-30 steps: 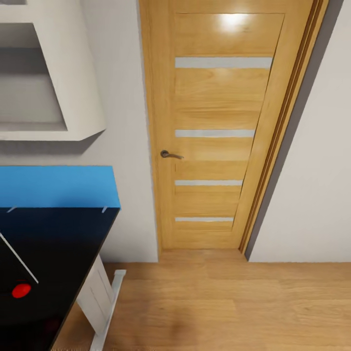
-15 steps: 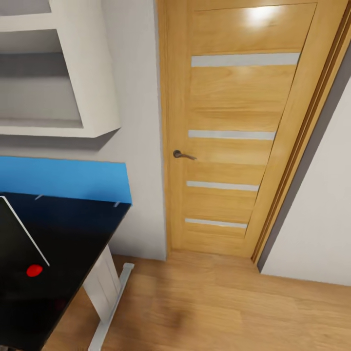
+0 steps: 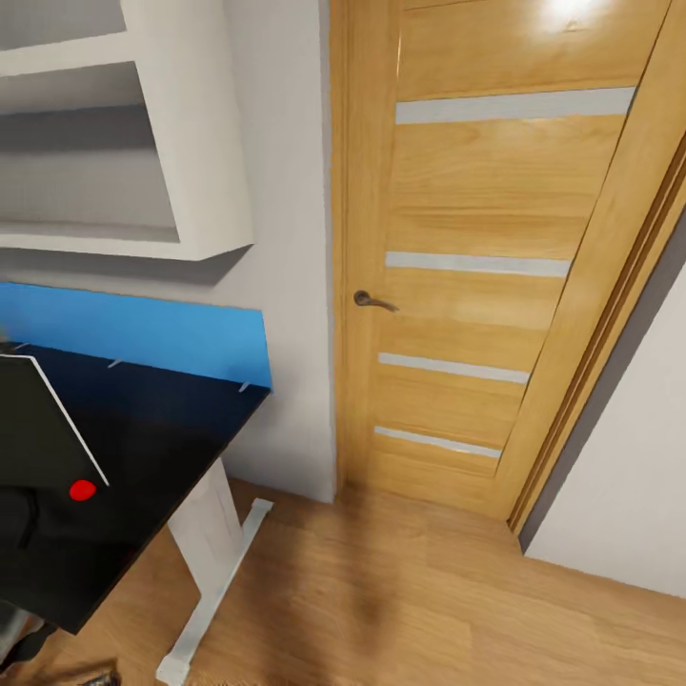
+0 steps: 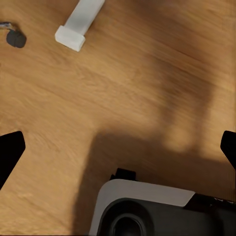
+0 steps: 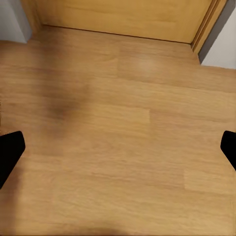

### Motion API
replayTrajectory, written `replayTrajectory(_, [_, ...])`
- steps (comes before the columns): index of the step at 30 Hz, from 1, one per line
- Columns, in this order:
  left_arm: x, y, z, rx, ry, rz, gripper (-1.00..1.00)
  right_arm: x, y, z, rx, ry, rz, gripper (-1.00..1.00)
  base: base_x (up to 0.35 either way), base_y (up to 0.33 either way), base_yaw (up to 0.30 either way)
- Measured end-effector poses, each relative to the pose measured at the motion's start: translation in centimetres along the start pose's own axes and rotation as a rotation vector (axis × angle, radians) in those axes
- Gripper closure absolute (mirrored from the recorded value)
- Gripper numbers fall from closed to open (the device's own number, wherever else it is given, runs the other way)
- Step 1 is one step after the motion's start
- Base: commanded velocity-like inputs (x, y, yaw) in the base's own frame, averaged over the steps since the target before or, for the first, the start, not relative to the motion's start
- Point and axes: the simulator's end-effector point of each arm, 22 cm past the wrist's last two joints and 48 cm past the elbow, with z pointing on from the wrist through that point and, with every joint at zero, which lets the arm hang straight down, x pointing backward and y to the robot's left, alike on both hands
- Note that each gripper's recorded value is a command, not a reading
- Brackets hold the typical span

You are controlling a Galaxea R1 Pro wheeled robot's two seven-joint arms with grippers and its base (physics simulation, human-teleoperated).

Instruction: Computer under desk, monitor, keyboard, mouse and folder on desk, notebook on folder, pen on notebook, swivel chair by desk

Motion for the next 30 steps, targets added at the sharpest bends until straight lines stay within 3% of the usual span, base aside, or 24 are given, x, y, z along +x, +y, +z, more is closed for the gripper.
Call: replayTrajectory(30, [0.85, -0.26, -0.19, 0.008, 0.021, 0.011, -1.00, 0.81, 0.37, -0.27, -0.011, 0.021, -0.007, -1.00, -0.086, -0.189, 0.263])
